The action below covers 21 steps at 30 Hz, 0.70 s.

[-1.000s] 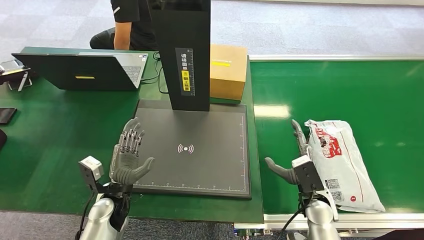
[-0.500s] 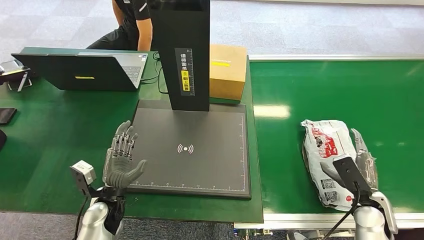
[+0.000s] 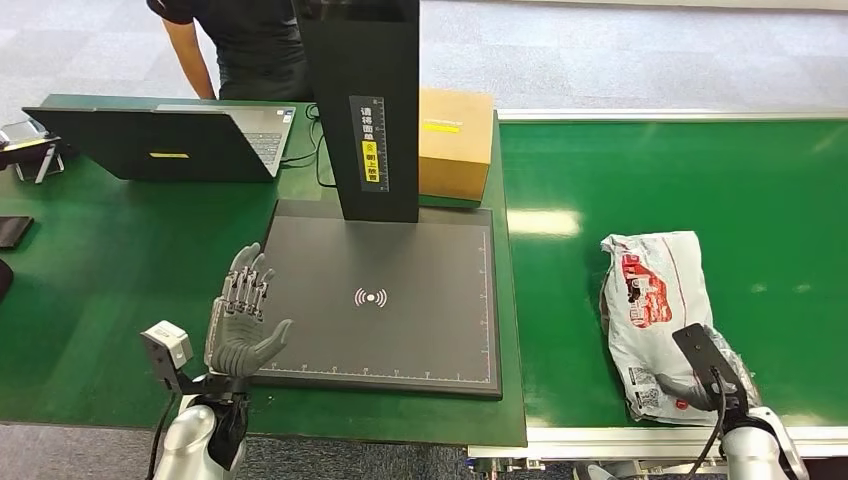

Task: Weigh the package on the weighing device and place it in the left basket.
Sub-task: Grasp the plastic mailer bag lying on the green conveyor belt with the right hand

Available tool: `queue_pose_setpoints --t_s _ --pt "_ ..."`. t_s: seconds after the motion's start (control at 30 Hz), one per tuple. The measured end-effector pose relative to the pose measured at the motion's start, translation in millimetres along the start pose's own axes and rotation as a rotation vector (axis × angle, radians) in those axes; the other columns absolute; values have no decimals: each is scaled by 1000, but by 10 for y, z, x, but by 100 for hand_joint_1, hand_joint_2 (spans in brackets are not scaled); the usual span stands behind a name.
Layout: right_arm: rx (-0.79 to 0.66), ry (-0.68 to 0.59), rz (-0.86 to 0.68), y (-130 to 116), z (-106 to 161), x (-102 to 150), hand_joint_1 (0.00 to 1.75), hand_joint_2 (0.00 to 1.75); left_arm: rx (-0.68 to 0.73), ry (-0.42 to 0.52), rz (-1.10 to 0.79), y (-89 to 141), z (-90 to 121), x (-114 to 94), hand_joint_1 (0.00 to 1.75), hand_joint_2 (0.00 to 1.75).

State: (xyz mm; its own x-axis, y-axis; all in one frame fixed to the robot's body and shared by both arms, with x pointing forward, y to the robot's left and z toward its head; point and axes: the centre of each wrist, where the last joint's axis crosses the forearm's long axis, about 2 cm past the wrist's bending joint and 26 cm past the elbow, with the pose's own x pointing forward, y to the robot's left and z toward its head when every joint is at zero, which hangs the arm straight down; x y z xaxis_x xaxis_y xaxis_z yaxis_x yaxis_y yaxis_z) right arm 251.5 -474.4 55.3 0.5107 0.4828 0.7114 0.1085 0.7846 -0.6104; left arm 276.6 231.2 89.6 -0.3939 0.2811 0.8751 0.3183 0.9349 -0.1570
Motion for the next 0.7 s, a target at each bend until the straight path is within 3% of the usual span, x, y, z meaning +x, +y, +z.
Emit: queue_pose_setpoints --t_s 0.27,0.4,0.7 --pt "147 38 -38 117 -71 -42 3 175 2 2 2 1 2 -16 0 175" --pt "163 41 -47 152 -87 -39 170 175 4 3 4 0 1 -16 0 175" --pt "174 26 -37 187 -115 25 175 175 11 19 10 -10 27 -22 0 175"
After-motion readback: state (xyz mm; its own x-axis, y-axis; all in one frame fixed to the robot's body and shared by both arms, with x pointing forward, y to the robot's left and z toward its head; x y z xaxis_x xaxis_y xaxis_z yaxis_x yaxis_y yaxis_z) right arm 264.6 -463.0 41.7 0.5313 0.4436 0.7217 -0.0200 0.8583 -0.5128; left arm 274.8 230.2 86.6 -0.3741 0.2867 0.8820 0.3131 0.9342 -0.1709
